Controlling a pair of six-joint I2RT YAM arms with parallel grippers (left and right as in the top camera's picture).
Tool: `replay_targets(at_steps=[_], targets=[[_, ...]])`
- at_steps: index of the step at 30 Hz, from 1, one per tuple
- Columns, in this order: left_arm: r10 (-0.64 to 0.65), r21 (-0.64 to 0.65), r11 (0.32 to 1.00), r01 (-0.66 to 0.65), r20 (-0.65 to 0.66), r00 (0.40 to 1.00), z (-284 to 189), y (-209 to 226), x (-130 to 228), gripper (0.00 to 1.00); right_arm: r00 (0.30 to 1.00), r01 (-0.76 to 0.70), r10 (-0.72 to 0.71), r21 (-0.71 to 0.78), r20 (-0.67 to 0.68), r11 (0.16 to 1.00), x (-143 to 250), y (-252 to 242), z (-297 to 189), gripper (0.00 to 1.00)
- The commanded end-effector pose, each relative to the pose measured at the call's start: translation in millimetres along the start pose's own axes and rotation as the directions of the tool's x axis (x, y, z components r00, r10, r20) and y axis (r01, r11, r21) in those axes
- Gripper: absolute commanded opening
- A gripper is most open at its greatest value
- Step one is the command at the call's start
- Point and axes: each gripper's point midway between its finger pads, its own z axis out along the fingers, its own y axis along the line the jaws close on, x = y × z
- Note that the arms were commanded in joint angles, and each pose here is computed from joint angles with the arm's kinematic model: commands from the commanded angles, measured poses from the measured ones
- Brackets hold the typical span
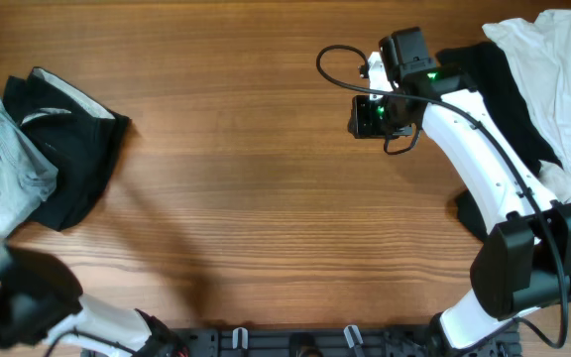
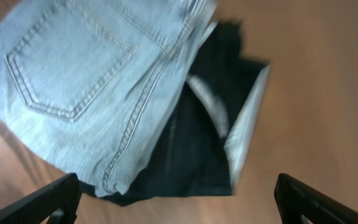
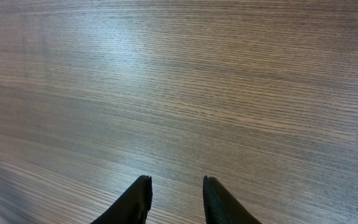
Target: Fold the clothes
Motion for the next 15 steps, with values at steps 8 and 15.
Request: replay_targets(at_steps=[8, 15], targets=[[0.208, -0.511, 0.817, -0.265, -0.167, 0.964, 126, 31, 55, 1.0, 1.0, -0.011, 0.01, 0.014, 0.014, 1.0, -2, 0, -7, 0.32], [0.188, -0.555, 0.796, -0.241, -0.152, 0.97, 140, 43, 61, 1.0, 1.0, -0.012, 0.012, 0.015, 0.008, 1.0, -1, 0, -7, 0.32]])
